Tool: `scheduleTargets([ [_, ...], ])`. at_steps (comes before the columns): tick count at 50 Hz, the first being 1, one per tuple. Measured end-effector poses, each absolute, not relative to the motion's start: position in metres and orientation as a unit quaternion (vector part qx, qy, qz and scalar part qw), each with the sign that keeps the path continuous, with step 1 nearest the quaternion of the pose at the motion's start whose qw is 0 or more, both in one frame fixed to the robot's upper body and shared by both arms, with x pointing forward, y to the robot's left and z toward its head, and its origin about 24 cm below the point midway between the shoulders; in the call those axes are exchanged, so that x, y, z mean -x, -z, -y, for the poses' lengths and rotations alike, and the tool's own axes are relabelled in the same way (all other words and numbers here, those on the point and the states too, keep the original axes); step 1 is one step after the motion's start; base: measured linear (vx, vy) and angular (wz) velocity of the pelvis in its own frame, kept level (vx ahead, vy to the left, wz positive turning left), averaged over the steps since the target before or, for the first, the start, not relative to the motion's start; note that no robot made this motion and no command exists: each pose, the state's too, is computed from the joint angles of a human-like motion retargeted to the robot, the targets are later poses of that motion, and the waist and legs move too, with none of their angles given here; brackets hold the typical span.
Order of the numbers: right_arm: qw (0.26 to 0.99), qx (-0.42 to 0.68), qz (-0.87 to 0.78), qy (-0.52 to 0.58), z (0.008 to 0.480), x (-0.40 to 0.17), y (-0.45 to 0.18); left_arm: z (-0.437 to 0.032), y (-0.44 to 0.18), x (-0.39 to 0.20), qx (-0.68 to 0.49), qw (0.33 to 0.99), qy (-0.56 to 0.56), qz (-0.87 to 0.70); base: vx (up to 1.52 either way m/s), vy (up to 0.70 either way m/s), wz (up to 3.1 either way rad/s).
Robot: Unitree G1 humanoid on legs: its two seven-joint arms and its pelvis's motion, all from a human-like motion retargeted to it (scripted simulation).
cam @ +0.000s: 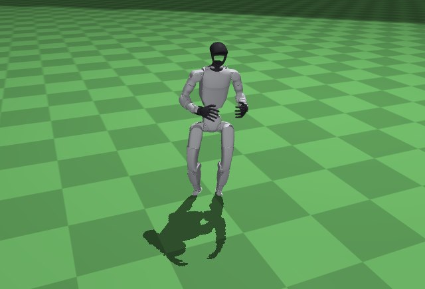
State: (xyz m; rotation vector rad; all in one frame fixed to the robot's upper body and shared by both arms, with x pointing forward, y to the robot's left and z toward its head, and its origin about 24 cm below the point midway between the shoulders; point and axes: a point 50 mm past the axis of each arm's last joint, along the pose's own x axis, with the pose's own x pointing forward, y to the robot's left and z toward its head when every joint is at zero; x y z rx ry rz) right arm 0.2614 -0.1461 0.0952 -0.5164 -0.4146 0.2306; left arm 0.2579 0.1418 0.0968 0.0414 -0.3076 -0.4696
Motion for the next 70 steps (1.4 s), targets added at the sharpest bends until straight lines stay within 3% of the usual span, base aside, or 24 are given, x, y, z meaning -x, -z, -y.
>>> scheduleTargets([
  [38, 0.913, 0.317, 0.188, -0.174, 0.156, -0.254, -0.095, -0.114, -0.095, -0.260, -0.016, 0.927, 0.348, 0.136, 0.00, 0.00, 0.20],
  [70, 0.935, 0.238, 0.163, -0.205, 0.154, -0.245, -0.092, -0.099, -0.099, -0.267, 0.054, 0.918, 0.368, 0.136, -0.01, -0.01, 0.19],
])
